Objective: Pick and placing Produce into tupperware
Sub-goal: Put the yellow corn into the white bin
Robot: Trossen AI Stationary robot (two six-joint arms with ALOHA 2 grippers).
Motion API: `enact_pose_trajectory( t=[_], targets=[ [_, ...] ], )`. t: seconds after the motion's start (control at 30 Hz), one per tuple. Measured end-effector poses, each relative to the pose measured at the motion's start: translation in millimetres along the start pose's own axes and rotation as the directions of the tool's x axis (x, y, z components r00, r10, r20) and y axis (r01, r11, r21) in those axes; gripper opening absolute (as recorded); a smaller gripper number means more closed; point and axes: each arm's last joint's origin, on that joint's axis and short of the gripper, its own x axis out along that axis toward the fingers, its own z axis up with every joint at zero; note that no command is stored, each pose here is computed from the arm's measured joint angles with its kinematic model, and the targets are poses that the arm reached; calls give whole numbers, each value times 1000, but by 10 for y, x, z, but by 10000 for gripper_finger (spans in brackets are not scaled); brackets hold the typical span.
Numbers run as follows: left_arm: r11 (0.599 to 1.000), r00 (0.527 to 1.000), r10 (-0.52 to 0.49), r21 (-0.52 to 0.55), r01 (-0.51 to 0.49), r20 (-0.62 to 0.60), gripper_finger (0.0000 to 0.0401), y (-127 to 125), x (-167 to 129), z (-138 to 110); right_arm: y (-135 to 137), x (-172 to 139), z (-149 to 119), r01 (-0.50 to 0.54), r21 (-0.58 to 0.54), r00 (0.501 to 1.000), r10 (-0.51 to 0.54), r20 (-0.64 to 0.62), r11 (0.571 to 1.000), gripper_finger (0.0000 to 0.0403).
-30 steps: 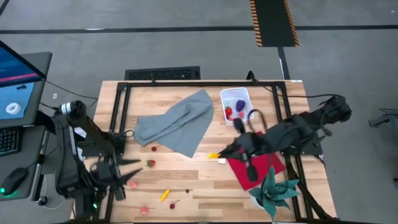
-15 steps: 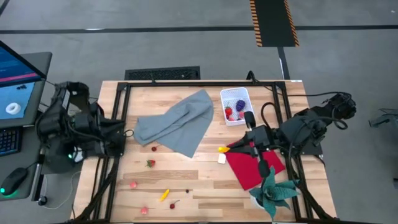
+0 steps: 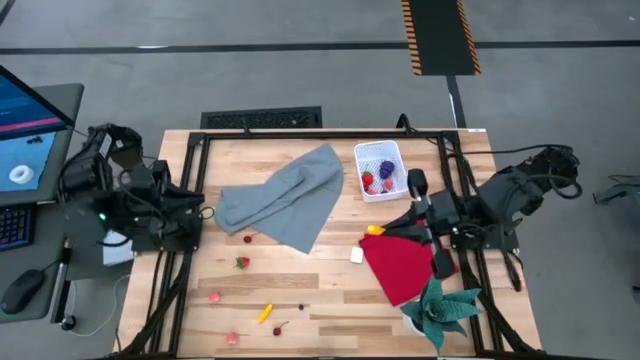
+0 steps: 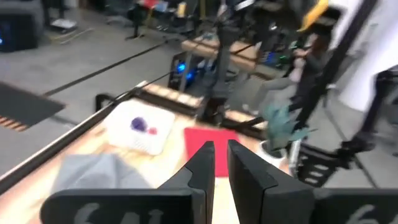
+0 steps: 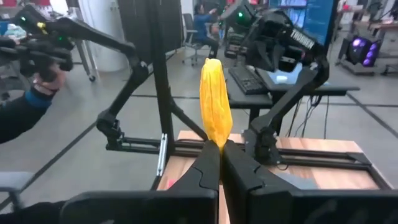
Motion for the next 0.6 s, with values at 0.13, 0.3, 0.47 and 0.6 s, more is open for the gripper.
enact_pose_trajectory(
  t=[0.13, 0.3, 0.47, 0.6],
  targets=[
    [986, 987, -160, 53, 158, 30, 31, -264, 13, 204, 9, -24, 9, 2, -10, 1000, -2, 7, 1000, 31],
    [808, 830, -546, 332, 486, 112, 31, -748, 222, 408, 3, -22, 10, 6, -34, 1000, -6, 8, 999, 24],
    [724, 758, -641, 423, 545, 120, 31, -674, 429, 511, -11, -19, 45, 11, -39, 999, -9, 42, 999, 30],
    [787, 846, -532, 388, 479, 35, 31, -531, 884, 375, -24, -58, 57, 11, -36, 999, -9, 47, 999, 28]
  ],
)
